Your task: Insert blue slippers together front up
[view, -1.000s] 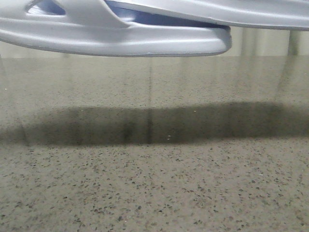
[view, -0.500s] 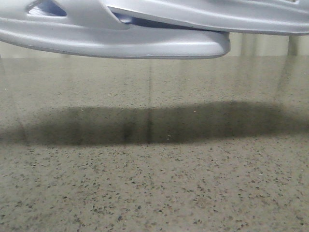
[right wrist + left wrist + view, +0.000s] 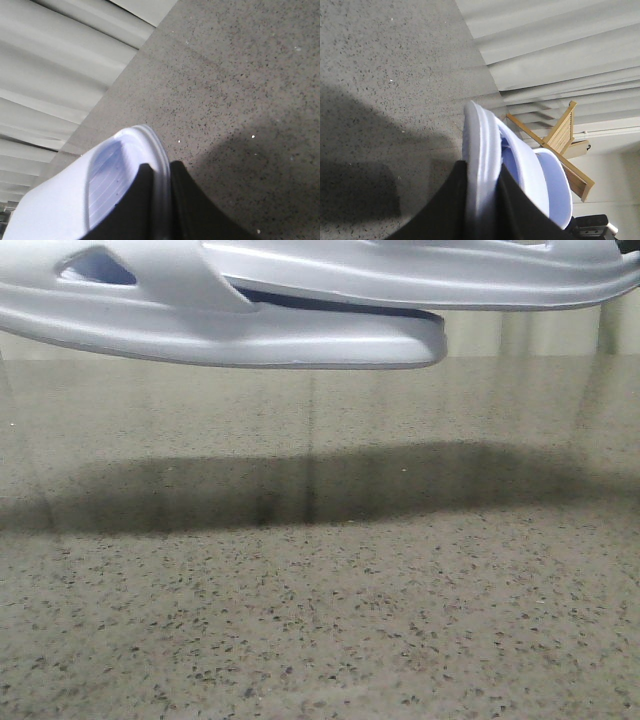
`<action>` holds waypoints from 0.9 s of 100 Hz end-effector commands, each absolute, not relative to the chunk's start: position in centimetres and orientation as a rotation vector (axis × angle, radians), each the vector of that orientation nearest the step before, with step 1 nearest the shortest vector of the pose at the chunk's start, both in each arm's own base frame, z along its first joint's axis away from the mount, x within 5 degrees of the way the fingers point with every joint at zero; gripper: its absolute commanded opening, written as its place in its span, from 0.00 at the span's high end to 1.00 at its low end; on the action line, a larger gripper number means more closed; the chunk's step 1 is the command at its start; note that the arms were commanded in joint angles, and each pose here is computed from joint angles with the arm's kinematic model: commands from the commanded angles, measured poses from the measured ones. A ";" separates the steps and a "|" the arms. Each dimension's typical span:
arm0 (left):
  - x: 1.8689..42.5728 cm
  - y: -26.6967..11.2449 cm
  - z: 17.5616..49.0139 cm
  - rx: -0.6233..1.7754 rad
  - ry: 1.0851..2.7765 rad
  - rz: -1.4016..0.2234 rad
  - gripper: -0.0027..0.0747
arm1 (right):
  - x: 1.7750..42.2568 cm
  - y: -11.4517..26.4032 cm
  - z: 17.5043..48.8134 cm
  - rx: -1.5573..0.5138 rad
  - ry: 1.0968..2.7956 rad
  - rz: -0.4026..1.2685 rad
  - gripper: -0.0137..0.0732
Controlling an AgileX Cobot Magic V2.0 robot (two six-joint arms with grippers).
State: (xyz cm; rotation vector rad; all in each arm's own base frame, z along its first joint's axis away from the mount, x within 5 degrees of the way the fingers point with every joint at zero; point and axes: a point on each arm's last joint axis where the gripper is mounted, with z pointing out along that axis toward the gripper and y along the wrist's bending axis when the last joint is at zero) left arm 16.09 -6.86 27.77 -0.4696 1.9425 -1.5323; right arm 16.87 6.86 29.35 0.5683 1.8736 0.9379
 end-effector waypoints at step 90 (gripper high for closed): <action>15.5 -7.6 29.6 -0.377 1.863 -1.736 0.94 | 18.5 7.6 29.1 0.484 1.922 0.856 0.97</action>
